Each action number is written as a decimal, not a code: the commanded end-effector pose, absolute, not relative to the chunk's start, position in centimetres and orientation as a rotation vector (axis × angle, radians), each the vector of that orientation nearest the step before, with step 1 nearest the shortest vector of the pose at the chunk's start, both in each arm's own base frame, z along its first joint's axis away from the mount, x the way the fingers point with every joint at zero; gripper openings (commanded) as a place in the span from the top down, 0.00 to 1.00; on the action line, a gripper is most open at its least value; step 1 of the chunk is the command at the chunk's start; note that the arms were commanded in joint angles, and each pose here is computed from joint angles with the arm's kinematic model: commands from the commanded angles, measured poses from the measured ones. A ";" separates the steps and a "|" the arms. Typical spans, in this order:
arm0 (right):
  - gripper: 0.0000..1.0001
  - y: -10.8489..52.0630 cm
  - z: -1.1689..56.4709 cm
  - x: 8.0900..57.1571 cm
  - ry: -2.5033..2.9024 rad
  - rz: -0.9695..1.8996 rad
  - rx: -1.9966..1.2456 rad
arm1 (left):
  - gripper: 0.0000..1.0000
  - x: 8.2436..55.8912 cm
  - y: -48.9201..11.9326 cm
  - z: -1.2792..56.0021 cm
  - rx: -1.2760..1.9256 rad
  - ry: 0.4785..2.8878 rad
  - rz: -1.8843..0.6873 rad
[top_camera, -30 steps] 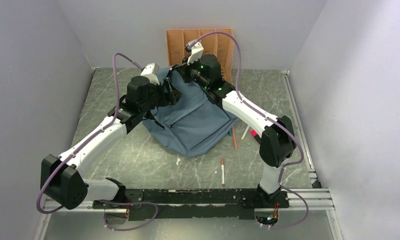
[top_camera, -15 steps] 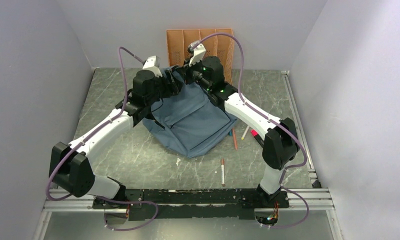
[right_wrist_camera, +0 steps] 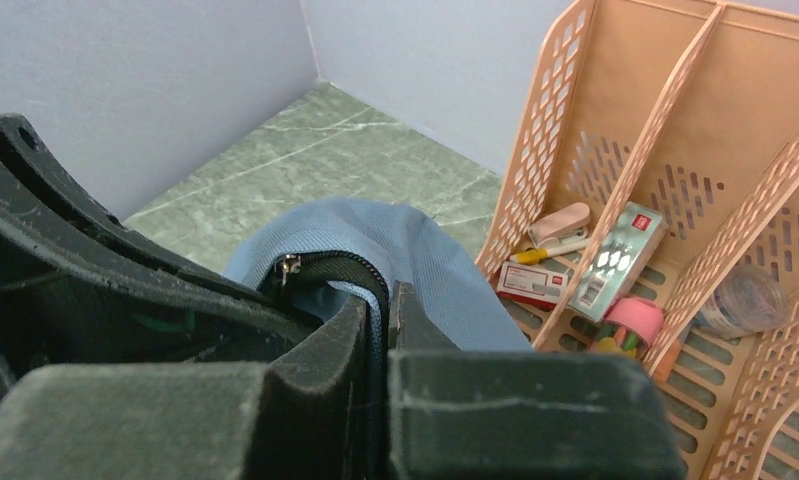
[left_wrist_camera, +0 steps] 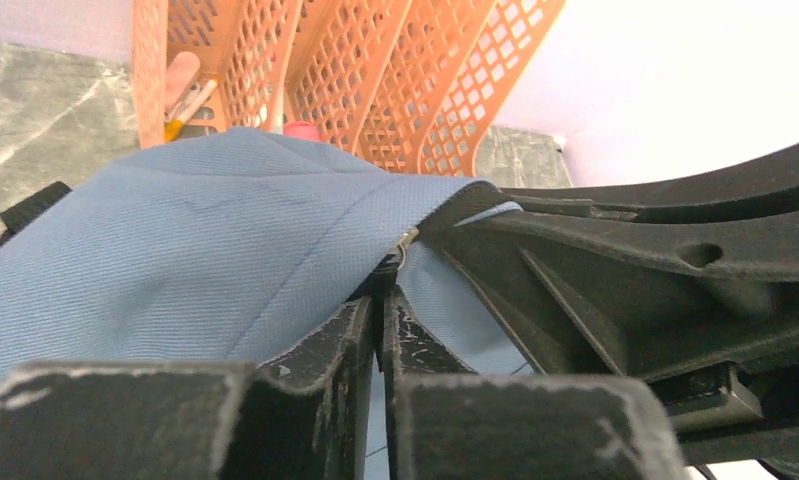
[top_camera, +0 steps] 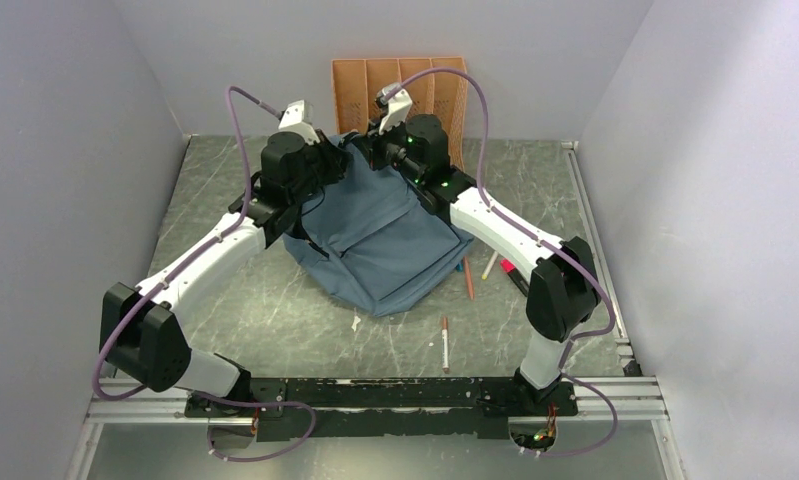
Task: Pack the student bag
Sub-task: Zip the student bag at the center of the board.
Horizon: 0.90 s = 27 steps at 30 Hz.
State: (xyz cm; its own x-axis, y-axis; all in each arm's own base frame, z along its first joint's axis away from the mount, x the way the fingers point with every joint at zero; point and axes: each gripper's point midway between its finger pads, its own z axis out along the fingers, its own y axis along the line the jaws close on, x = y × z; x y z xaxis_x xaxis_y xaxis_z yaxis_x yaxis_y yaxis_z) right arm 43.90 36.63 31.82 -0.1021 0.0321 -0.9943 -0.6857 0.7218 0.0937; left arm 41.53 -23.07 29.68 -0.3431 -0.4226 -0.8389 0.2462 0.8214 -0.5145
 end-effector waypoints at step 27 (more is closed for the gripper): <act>1.00 28.8 38.1 47.2 1.414 0.282 -0.226 | 0.95 37.6 -12.5 24.9 -0.278 2.066 -0.181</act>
State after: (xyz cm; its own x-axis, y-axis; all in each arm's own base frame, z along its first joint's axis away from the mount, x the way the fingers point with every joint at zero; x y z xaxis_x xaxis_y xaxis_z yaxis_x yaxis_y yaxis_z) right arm 45.03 34.40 31.59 -0.0246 -0.0166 -0.9996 -0.5383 0.8428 -0.0008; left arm 39.31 -17.57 27.01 -0.4245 -0.3267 -0.8445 0.0354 0.9260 -0.3760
